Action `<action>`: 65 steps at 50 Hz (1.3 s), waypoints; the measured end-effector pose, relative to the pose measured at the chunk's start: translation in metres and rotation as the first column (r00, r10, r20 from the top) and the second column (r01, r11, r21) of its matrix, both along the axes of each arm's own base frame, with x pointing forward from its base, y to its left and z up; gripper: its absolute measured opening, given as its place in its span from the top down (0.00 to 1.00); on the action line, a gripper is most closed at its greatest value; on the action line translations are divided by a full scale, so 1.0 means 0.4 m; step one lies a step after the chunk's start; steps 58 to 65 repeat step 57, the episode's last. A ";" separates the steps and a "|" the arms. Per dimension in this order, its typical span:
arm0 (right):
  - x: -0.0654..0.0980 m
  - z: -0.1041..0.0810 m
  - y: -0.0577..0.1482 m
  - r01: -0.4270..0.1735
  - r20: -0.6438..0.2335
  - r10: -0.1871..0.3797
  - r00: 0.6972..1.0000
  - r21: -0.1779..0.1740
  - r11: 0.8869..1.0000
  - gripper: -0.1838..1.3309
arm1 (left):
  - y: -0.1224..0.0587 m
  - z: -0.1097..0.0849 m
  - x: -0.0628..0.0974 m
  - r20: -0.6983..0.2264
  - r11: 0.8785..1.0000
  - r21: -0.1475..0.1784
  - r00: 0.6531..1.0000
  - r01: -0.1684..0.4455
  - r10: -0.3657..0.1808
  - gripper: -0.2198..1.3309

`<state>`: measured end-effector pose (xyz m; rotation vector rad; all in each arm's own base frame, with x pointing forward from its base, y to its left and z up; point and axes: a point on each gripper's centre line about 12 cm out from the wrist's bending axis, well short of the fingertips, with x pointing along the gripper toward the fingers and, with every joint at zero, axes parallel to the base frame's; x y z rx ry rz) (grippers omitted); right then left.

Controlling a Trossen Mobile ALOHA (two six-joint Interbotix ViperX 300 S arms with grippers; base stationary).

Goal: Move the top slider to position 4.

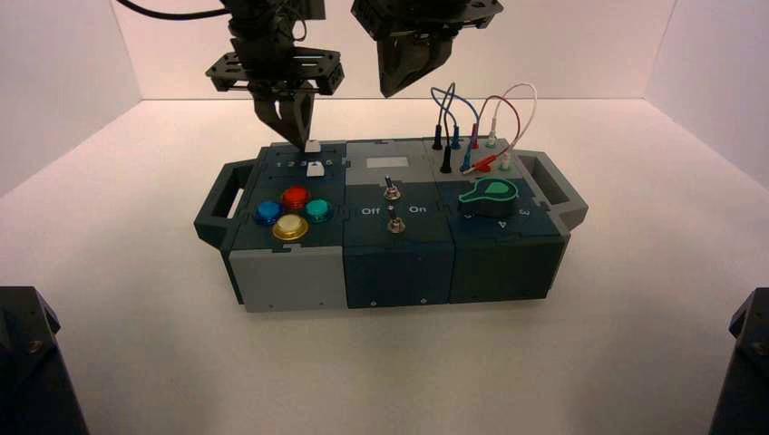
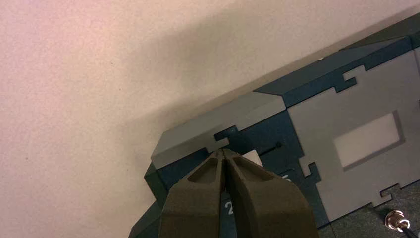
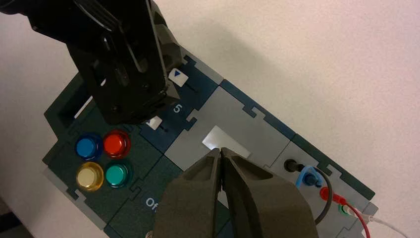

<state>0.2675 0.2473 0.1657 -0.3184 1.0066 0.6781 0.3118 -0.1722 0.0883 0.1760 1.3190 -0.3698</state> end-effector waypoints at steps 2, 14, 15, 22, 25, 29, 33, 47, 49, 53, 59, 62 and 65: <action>0.000 -0.001 0.000 0.000 -0.001 0.000 1.000 -0.001 1.000 0.97 | -0.003 -0.001 0.001 0.000 1.000 0.000 1.000 0.003 -0.003 0.96; 0.000 0.000 0.000 0.001 -0.001 -0.001 1.000 0.001 1.000 0.97 | -0.011 -0.001 0.003 -0.001 1.000 0.000 1.000 0.010 -0.010 0.96; 0.000 0.000 0.000 0.000 0.000 0.000 1.000 0.000 1.000 0.97 | -0.011 -0.001 0.003 -0.001 1.000 0.002 1.000 0.012 -0.012 0.96; 0.000 -0.001 0.000 -0.001 0.000 0.001 1.000 -0.002 1.000 0.97 | -0.012 -0.001 0.002 -0.003 1.000 0.001 1.000 0.011 -0.011 0.96; 0.000 0.000 0.000 -0.001 0.001 0.001 1.000 -0.001 1.000 0.97 | -0.012 -0.002 0.003 -0.002 1.000 0.002 1.000 0.012 -0.012 0.96; 0.000 0.000 0.000 0.000 0.000 0.000 1.000 0.000 1.000 0.97 | -0.011 0.000 0.003 -0.002 1.000 0.002 1.000 0.011 -0.011 0.96; 0.000 0.000 0.000 0.000 0.000 0.000 1.000 0.000 1.000 0.97 | -0.012 0.001 0.001 -0.002 1.000 0.002 1.000 0.014 -0.014 0.96; 0.000 0.000 0.000 0.000 -0.001 0.000 1.000 -0.001 1.000 0.97 | -0.002 0.051 -0.020 0.024 1.000 -0.007 0.999 0.022 -0.022 0.96; 0.000 0.001 0.000 0.000 0.000 0.000 1.000 0.000 1.000 0.97 | -0.001 0.067 -0.022 0.040 1.000 -0.014 0.999 0.025 -0.024 0.96; -0.002 0.002 0.000 -0.002 -0.001 0.002 1.000 -0.001 1.000 0.97 | 0.001 0.078 -0.026 0.049 1.000 -0.020 0.999 0.023 -0.022 0.96; -0.002 0.004 0.000 -0.001 0.000 0.001 1.000 0.000 1.000 0.97 | 0.002 0.080 -0.028 0.051 0.999 -0.019 0.998 0.025 -0.024 0.96; -0.002 0.004 0.000 -0.001 0.000 0.001 1.000 0.000 1.000 0.97 | 0.002 0.080 -0.028 0.051 0.999 -0.019 0.998 0.025 -0.024 0.96; -0.002 0.004 0.000 -0.001 0.000 0.001 1.000 0.000 1.000 0.97 | 0.002 0.080 -0.028 0.051 0.999 -0.019 0.998 0.025 -0.024 0.96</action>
